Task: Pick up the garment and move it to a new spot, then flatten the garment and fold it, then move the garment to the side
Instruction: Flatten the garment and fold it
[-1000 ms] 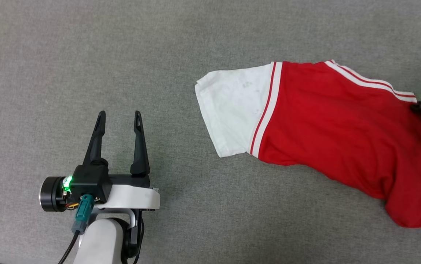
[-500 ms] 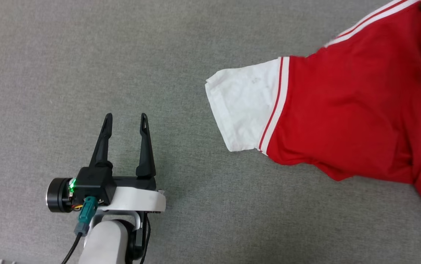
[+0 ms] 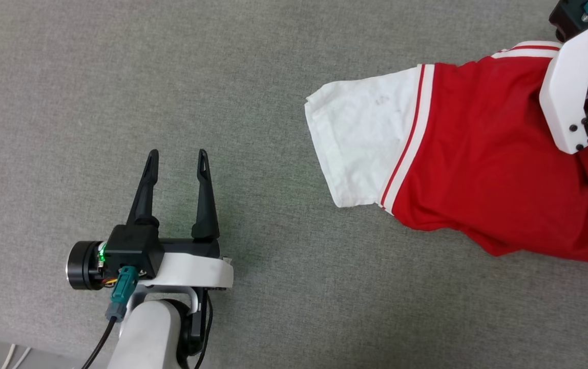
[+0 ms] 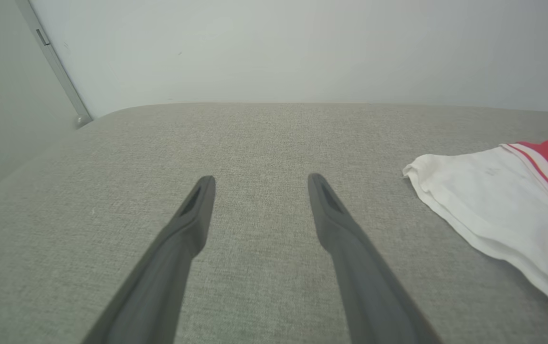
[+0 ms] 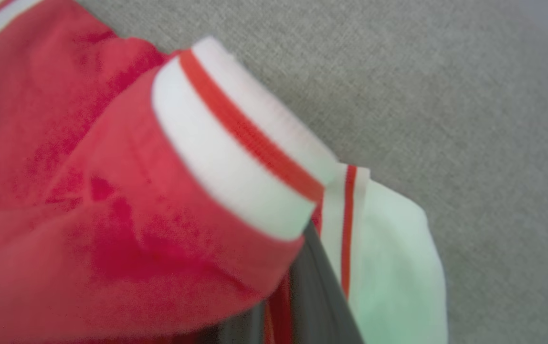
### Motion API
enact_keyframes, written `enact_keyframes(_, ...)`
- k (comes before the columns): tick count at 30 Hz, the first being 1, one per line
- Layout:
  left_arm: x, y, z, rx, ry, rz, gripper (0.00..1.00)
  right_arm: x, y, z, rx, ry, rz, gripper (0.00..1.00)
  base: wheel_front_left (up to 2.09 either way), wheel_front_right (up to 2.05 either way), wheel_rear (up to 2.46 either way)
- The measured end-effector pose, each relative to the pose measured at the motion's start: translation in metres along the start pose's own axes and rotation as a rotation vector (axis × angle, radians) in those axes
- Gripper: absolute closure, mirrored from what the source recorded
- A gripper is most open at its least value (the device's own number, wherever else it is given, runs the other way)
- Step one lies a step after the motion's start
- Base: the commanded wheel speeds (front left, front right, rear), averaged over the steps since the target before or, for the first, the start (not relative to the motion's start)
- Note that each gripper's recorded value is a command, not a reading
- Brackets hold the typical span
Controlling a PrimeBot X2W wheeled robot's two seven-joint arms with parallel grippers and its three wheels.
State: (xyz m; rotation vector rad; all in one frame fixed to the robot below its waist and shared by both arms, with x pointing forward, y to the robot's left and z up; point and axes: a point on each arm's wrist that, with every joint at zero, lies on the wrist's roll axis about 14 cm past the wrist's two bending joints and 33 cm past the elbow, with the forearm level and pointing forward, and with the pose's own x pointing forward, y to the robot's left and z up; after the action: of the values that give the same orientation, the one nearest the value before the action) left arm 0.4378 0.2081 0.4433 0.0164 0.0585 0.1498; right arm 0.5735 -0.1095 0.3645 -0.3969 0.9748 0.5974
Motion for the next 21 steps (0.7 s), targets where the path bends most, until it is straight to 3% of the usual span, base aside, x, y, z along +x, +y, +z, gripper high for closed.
enact_keyframes(1, 0.000, 0.000, 0.001, 0.003, -0.002, -0.002, 0.00, -0.003, -0.002, 0.002, -0.007, -0.020, -0.009, 0.00, 0.00, 0.00, 0.00)
enact_keyframes(6, -0.006, -0.001, 0.009, 0.007, -0.020, -0.005, 0.00, -0.043, -0.010, 0.035, -0.069, -0.189, -0.050, 0.00, 0.00, 0.00, 0.00)
enact_keyframes(7, -0.009, -0.001, 0.010, 0.006, -0.021, -0.005, 0.00, -0.058, -0.015, 0.043, -0.088, -0.232, -0.068, 0.00, 0.00, 0.00, 0.00)
enact_keyframes(8, -0.016, -0.004, 0.014, 0.002, -0.028, -0.016, 0.00, -0.099, -0.031, 0.046, -0.132, -0.280, -0.123, 0.00, 0.00, 0.00, 0.00)
enact_keyframes(12, -0.025, -0.007, 0.021, -0.003, -0.041, -0.028, 0.00, -0.151, -0.033, 0.043, -0.154, -0.300, -0.138, 0.00, 0.00, 0.00, 0.00)
enact_keyframes(16, -0.031, -0.012, 0.025, -0.008, -0.051, -0.045, 0.00, -0.185, -0.033, 0.005, -0.148, -0.181, -0.144, 0.00, 0.00, 0.00, 0.00)
enact_keyframes(21, -0.035, -0.020, 0.029, -0.017, -0.063, -0.070, 0.00, -0.199, -0.020, -0.058, -0.098, 0.022, -0.095, 0.00, 0.00, 0.00, 0.00)
